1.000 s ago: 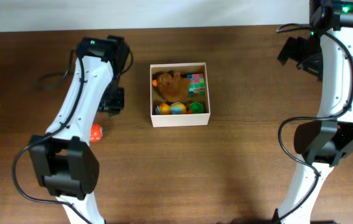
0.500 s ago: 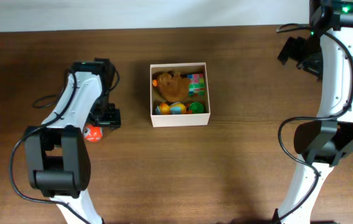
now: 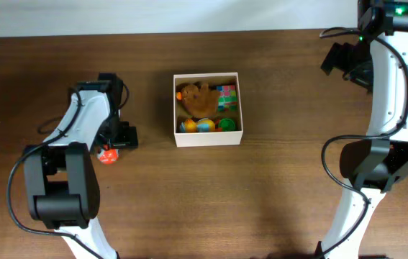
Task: Pack container
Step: 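Grasp the red ball with the left gripper and lift it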
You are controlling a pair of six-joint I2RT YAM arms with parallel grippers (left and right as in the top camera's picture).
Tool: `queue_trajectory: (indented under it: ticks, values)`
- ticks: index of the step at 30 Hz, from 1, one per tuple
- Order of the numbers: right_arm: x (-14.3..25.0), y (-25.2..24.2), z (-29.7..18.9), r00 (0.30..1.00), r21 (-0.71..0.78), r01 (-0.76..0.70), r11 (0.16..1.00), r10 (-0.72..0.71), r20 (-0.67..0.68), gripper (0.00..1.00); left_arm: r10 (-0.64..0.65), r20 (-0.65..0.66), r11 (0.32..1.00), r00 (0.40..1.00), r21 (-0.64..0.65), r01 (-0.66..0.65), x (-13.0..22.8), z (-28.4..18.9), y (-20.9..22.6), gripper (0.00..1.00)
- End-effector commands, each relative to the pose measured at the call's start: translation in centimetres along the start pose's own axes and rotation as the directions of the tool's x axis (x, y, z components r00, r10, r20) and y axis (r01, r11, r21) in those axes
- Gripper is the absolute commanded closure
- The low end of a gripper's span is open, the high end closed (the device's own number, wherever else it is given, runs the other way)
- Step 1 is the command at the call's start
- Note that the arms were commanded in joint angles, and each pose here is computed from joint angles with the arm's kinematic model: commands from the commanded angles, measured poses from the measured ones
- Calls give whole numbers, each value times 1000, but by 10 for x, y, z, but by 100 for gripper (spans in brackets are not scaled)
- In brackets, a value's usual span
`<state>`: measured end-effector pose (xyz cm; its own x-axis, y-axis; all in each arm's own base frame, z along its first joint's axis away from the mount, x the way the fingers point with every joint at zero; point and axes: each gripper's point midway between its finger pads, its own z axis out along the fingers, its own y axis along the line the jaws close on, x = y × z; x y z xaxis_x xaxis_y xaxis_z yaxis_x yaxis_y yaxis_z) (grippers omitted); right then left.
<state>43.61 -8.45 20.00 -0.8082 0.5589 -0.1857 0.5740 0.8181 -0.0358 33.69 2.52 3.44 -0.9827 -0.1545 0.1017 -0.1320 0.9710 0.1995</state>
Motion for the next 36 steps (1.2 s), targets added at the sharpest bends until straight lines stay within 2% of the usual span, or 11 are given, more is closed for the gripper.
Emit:
queue_trajectory:
  ticks: [1,4,6,8,12,17,19,30,36]
  values:
    - [1,-2,-13,1000,-8,-9,1000,9,26,1,7,11,999,1000,47,-8,6,0,-6,5]
    - [1,-2,-13,1000,-8,-9,1000,9,26,1,7,6,999,1000,49,-7,9,10,-8,11]
    - [1,-2,-13,1000,-8,-9,1000,9,26,1,6,5,999,1000,49,-6,11,15,-8,11]
    - [1,-2,-13,1000,-8,-9,1000,9,26,1,4,5,999,1000,49,-5,12,19,-8,19]
    - [1,-2,-13,1000,-8,-9,1000,9,26,1,1,12,999,1000,51,-1,11,22,-8,25]
    - [1,-2,-13,1000,-8,-9,1000,9,26,1,-3,29,999,1000,54,1,7,22,-9,49]
    - [1,-2,-13,1000,-8,-9,1000,9,26,1,-7,34,998,999,56,5,6,22,-9,54]
    - [1,-2,-13,1000,-8,-9,1000,9,26,1,-12,57,994,998,105,6,-2,18,-17,57]
    - [1,-2,-13,1000,-8,-9,1000,9,26,1,-17,83,987,996,158,4,-14,-4,-24,59]
